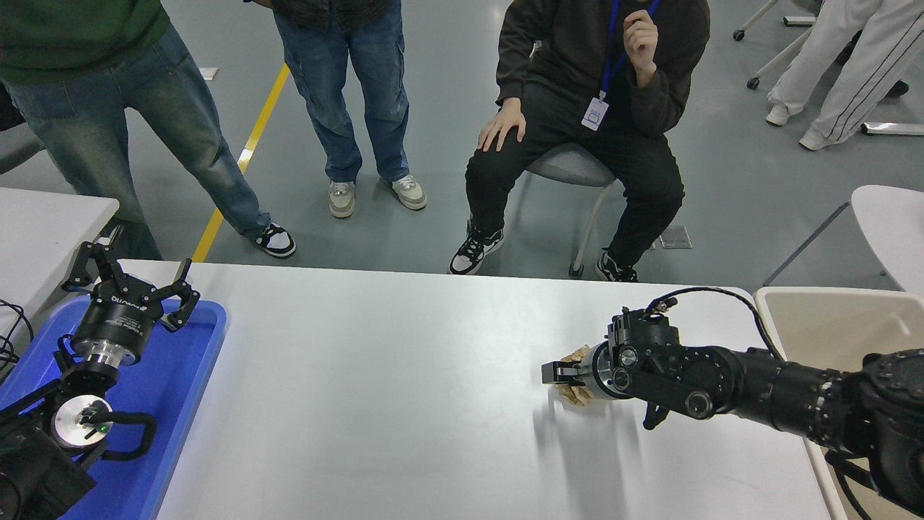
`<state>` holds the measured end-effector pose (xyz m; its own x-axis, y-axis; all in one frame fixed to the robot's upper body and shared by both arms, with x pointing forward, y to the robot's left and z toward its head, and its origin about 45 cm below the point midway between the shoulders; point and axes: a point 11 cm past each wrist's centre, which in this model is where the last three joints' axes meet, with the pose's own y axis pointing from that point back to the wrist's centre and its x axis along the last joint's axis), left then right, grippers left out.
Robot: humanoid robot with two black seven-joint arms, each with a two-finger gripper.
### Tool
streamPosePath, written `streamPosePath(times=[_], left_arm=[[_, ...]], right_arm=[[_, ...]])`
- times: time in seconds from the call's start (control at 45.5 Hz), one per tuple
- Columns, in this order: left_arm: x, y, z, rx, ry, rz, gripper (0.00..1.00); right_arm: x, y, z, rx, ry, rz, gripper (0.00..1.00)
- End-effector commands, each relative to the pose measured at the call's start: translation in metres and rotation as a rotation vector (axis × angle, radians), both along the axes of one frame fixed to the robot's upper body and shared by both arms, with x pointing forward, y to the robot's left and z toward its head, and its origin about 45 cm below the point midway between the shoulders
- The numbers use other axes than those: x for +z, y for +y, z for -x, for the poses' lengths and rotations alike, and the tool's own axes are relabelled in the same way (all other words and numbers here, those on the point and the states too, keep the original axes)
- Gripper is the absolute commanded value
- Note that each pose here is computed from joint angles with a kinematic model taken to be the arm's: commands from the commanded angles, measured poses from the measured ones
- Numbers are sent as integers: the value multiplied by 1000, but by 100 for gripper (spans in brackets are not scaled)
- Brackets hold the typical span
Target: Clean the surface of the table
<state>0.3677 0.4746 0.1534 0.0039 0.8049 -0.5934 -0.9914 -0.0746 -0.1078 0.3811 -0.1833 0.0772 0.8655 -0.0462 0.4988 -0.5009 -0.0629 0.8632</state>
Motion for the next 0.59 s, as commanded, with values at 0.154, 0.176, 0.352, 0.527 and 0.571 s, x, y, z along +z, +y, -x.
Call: streamPosePath(times=[0.154, 0.176, 0.352, 0.527, 0.571], left_arm=[[0, 0, 0, 0, 0, 0, 100], [0, 0, 0, 0, 0, 0, 100], [0, 0, 0, 0, 0, 0, 100], [0, 0, 0, 0, 0, 0, 100], [0, 0, 0, 0, 0, 0, 100]], right_arm=[[0, 7, 1, 39, -20, -48, 0], [1, 9, 0, 47, -23, -62, 0], [9, 14, -5, 71, -37, -91, 0], [33, 10, -16, 81, -61, -111, 0], [40, 11, -18, 89, -70, -117, 0]])
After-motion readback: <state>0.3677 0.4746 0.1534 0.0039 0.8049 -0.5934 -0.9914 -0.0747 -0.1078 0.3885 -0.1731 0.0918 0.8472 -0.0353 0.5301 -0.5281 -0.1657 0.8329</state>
